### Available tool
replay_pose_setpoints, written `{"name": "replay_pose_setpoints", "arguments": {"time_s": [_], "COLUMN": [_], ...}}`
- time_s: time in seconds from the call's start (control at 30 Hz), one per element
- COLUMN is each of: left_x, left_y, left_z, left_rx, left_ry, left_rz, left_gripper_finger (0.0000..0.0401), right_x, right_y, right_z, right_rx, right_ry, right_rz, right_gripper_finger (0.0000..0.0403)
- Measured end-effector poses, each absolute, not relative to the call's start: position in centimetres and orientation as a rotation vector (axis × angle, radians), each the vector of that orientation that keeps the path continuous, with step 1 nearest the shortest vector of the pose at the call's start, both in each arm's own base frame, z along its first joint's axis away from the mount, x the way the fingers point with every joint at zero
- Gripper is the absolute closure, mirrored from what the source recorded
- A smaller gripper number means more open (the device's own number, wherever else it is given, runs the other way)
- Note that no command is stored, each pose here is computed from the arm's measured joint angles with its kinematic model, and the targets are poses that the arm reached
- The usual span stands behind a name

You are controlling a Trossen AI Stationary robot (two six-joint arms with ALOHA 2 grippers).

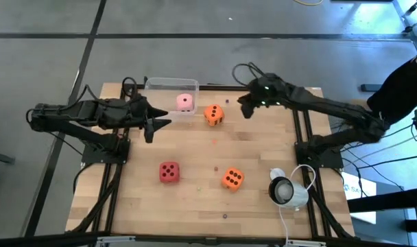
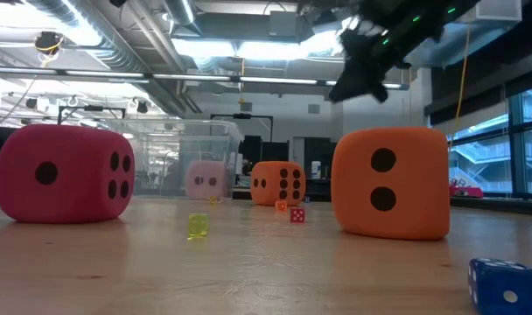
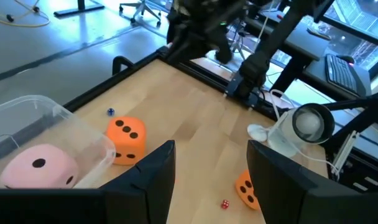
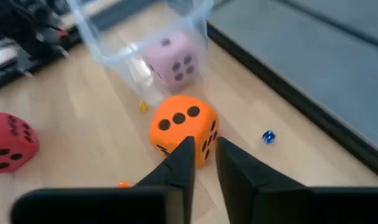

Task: Pick & Place Dice
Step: Put the small red die into the transparent bin

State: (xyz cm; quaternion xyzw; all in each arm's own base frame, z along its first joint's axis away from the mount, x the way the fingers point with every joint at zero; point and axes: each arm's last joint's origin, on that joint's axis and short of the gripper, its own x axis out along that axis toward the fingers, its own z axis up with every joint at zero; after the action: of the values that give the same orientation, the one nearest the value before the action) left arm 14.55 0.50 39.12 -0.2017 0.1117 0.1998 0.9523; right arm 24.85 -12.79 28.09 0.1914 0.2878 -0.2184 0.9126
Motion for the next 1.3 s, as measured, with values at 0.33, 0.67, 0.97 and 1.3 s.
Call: {"name": "replay_pose_setpoints", "arguments": {"time_s": [0.33,0.67,0.97,1.3], "left_x": [15.5,15.9,16.0,16.0], "left_y": [0.4,0.4,0.4,0.4], "left_z": [38.8,38.7,39.0,39.2], "left_rx": [-0.433,-0.460,-0.451,-0.442], "left_ry": [0.245,0.246,0.217,0.202], "left_rz": [0.410,0.406,0.395,0.389], "left_gripper_finger": [0.0212,0.0212,0.0212,0.0212], "right_x": [31.4,35.8,36.0,36.1], "right_y": [-18.2,-20.8,-21.3,-20.7], "right_z": [25.9,24.6,22.1,22.0], "right_rx": [0.687,0.714,0.784,0.515], "right_ry": [0.630,0.933,1.189,1.288], "right_rz": [-0.695,-0.721,-0.709,-0.398], "right_gripper_finger": [0.0247,0.0296,0.0233,0.0136]}}
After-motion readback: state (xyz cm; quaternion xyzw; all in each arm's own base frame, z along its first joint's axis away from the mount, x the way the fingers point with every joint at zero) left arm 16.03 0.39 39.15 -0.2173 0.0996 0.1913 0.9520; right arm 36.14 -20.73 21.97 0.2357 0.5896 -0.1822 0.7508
